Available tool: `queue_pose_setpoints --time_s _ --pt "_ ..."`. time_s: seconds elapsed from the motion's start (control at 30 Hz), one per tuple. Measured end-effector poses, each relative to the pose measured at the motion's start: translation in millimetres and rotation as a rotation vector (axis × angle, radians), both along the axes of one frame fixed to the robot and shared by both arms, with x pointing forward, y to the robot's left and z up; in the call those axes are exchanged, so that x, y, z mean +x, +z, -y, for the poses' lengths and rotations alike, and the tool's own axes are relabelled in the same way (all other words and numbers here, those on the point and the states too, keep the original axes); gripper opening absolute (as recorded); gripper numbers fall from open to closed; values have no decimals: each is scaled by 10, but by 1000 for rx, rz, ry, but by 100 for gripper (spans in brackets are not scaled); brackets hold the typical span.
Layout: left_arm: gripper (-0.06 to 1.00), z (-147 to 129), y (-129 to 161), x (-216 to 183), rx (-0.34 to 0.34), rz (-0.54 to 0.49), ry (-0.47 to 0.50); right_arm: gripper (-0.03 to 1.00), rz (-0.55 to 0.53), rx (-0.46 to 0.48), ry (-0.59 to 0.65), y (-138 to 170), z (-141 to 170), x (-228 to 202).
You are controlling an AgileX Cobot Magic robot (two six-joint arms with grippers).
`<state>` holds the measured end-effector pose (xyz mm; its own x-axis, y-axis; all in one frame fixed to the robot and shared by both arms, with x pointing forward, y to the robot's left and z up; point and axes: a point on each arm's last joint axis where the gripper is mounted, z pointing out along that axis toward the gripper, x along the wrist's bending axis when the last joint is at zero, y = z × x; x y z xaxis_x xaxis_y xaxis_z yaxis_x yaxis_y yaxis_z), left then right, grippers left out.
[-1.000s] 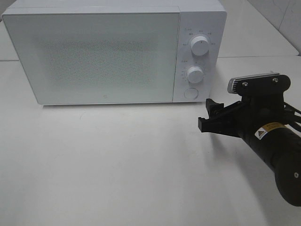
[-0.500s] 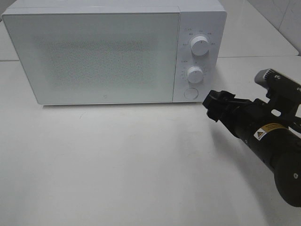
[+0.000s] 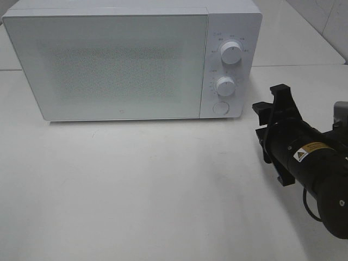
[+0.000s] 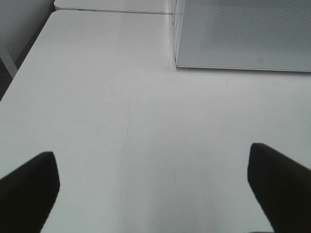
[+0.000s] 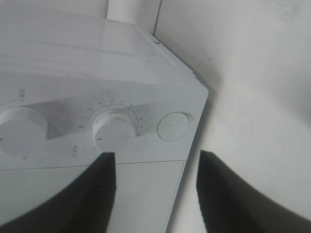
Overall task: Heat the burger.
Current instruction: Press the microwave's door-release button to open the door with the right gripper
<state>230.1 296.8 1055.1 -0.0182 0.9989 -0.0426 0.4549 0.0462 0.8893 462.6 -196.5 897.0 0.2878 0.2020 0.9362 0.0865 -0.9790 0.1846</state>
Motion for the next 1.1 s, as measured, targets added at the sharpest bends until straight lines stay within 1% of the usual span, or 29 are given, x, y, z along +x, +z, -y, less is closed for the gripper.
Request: queue_pose_setpoints --time_s 0.03,0.07,0.1,0.13,0.17,0.2,0.23,0.27,0.3,0.33,0.37,0.4,0.43,0.47,0.7,1.1 --pt "97 0 0 0 0 0 0 47 -2 71 -22 0 0 0" --pt "97 0 0 0 0 0 0 44 -3 98 -31 0 0 0" --pt "97 0 0 0 0 0 0 44 -3 98 -31 0 0 0" --pt "97 0 0 0 0 0 0 36 -4 141 -44 0 0 0" --pt "97 0 0 0 0 0 0 36 -4 141 -44 0 0 0" --pt "97 0 0 0 0 0 0 27 -5 174 -55 0 1 0" --pt "97 0 0 0 0 0 0 23 -6 190 -61 0 1 0" --pt "97 0 0 0 0 0 0 23 -6 190 -61 0 1 0" --pt "97 0 0 0 0 0 0 16 -6 215 -68 0 1 0" --pt "97 0 0 0 0 0 0 12 -7 231 -73 0 1 0" --pt "97 0 0 0 0 0 0 12 -7 231 -73 0 1 0" --pt "97 0 0 0 0 0 0 6 -7 238 -75 0 1 0" --pt "97 0 0 0 0 0 0 6 -7 238 -75 0 1 0" --pt "97 0 0 0 0 0 0 2 -7 243 -77 0 1 0" --pt "97 0 0 0 0 0 0 2 -11 239 -97 -38 1 23" --pt "97 0 0 0 0 0 0 2 -11 252 -106 -145 -175 270"
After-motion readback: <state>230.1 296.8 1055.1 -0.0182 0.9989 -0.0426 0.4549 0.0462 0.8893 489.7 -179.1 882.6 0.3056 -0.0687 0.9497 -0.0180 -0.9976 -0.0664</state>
